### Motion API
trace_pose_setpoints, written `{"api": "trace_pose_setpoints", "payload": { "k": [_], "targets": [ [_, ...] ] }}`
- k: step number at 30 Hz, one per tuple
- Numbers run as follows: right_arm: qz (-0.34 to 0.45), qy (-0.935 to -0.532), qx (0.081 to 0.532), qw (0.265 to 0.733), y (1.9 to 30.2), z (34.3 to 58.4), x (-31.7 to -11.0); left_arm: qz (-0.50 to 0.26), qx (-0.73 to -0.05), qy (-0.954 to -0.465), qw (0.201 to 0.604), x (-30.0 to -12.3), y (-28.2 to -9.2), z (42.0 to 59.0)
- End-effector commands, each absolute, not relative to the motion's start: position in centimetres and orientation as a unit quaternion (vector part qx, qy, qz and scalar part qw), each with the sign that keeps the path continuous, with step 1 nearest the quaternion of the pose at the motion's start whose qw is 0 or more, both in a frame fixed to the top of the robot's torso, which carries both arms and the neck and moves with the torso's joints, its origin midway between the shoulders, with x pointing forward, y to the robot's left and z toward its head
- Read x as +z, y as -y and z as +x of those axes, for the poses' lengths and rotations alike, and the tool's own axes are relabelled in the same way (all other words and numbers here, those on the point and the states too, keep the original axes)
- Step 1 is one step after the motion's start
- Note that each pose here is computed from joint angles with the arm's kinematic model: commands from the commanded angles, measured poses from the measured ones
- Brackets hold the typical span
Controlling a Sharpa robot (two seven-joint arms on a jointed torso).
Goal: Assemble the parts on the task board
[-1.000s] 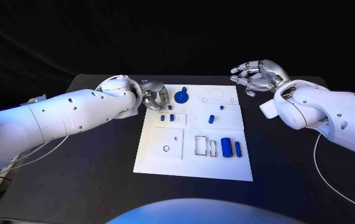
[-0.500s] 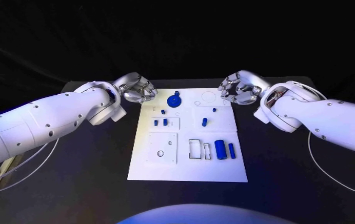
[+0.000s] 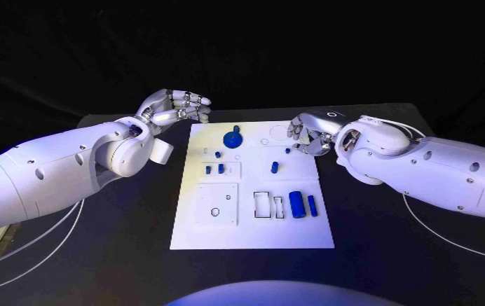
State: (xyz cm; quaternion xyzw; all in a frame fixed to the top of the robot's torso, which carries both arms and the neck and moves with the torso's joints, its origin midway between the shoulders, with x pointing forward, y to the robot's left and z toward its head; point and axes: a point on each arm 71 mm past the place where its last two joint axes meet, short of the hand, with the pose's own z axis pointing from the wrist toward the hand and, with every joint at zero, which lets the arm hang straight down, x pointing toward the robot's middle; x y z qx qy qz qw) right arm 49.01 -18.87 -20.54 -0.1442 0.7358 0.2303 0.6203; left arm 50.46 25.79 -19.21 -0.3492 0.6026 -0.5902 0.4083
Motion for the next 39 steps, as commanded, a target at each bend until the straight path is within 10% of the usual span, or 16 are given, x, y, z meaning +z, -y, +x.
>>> {"api": "trace_pose_setpoints", "payload": {
  "k": [1, 39],
  "targets": [
    [-0.181, -0.74, 0.191, 0.619, 18.5, 48.9, -21.1, -0.373, -0.636, -0.558, 0.381, -18.7, -25.5, 50.3],
    [-0.2, -0.759, 0.179, 0.593, 16.4, 48.6, -24.4, -0.38, -0.636, -0.553, 0.38, -18.4, -25.5, 49.8]
  ]
}}
